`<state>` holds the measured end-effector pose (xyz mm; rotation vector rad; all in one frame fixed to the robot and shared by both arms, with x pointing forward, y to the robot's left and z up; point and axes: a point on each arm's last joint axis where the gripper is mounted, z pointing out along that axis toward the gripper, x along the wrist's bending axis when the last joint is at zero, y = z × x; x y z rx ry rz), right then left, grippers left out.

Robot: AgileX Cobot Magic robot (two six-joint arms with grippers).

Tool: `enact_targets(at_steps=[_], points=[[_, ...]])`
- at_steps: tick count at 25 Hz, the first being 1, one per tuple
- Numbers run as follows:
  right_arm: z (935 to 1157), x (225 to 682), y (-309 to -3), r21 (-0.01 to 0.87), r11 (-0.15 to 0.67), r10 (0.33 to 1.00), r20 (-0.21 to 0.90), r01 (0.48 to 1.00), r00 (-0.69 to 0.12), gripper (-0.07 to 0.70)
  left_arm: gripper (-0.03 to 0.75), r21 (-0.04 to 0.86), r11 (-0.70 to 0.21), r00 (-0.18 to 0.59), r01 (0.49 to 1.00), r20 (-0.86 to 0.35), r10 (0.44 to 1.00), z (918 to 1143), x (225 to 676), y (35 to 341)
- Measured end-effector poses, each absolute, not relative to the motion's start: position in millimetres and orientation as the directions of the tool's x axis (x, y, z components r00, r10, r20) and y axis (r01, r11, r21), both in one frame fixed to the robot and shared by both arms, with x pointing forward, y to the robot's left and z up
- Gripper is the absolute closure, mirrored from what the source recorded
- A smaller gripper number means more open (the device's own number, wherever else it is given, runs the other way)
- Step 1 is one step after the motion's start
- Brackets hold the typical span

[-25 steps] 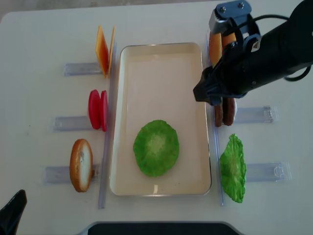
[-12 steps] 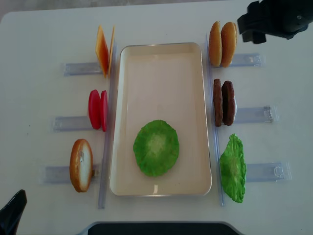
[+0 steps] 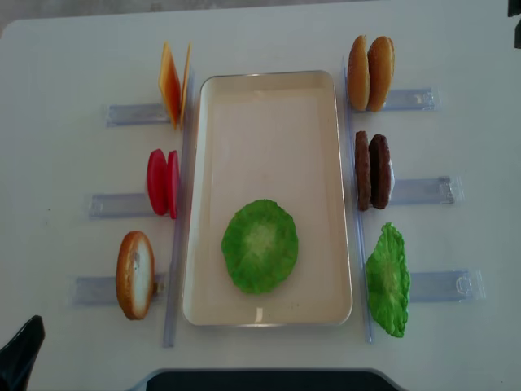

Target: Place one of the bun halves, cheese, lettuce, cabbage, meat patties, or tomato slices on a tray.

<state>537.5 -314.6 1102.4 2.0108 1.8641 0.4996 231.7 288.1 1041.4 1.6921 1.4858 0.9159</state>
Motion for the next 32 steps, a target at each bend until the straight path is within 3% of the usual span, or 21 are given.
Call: enact_targets(at_steps=[8, 14, 23, 30, 32], points=[[1108, 533, -320, 0.502, -0.096, 0.993, -0.01, 0.859, 0.117, 0.136, 0.244, 0.859, -0.101, 0.094, 0.502, 0.062, 0.994, 1041, 232, 288], [1138, 510, -321, 0.592, -0.095, 0.99, -0.025, 0.8, 0.136, 0.136, 0.244, 0.859, -0.101, 0.094, 0.502, 0.062, 0.994, 1041, 232, 288], [1182, 439, -318, 0.77, -0.074, 0.99, -0.02, 0.633, 0.14, 0.136, 0.244, 0.859, -0.101, 0.094, 0.502, 0.062, 0.994, 1041, 232, 288], [1187, 359, -315, 0.911, -0.015, 0.987, -0.052, 0.412, 0.15, 0.136, 0.244, 0.859, -0.101, 0.094, 0.502, 0.062, 0.994, 1041, 232, 288], [1180, 343, -315, 0.923, -0.006, 0.986, -0.058, 0.384, 0.154, 0.136, 0.244, 0.859, -0.101, 0.094, 0.502, 0.062, 0.994, 1041, 232, 288]])
